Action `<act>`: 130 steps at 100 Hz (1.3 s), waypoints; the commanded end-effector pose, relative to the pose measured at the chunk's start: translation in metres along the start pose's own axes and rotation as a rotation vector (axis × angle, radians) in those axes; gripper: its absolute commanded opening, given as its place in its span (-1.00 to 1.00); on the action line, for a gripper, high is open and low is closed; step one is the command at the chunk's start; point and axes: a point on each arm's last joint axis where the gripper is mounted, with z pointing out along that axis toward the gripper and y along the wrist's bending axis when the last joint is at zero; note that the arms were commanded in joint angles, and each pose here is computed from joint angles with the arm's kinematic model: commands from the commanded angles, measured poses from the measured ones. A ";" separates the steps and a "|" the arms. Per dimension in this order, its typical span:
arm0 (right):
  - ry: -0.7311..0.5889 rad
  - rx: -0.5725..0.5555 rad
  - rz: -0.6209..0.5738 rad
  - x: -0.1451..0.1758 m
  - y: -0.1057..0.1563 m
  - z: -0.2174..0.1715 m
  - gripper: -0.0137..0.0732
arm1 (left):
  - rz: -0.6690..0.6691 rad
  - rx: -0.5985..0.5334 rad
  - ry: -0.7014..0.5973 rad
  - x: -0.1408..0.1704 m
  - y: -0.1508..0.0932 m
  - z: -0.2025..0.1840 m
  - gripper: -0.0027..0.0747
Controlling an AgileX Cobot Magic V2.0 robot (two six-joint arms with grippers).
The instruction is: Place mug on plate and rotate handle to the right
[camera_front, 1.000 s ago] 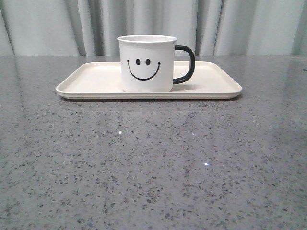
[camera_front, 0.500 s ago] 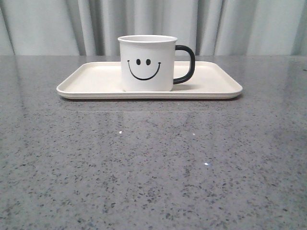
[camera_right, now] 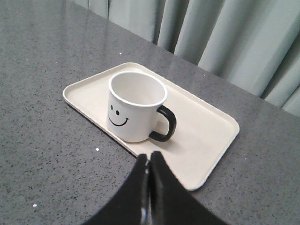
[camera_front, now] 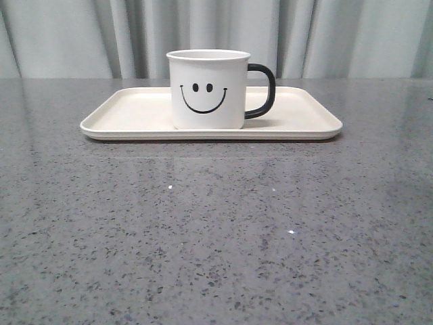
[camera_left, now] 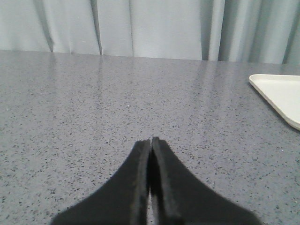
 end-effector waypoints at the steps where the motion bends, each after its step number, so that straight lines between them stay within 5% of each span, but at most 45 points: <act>1: -0.107 0.051 -0.011 -0.015 -0.005 -0.004 -0.84 | 0.000 0.004 -0.113 -0.008 0.000 -0.003 -0.98; 34: -0.160 0.112 -0.111 -0.017 -0.010 -0.004 -0.84 | 0.000 0.004 -0.113 -0.008 0.000 -0.003 -0.98; 46: -0.266 0.162 -0.049 -0.012 -0.013 -0.002 -0.84 | 0.000 0.004 -0.113 -0.008 0.000 -0.003 -0.98; 62: -0.366 0.235 0.058 0.017 -0.017 -0.008 -0.84 | 0.000 0.004 -0.113 -0.008 0.000 -0.003 -0.98; 130: -0.338 0.664 0.179 0.135 -0.014 -0.057 -0.84 | 0.000 0.004 -0.113 -0.008 0.000 -0.003 -0.98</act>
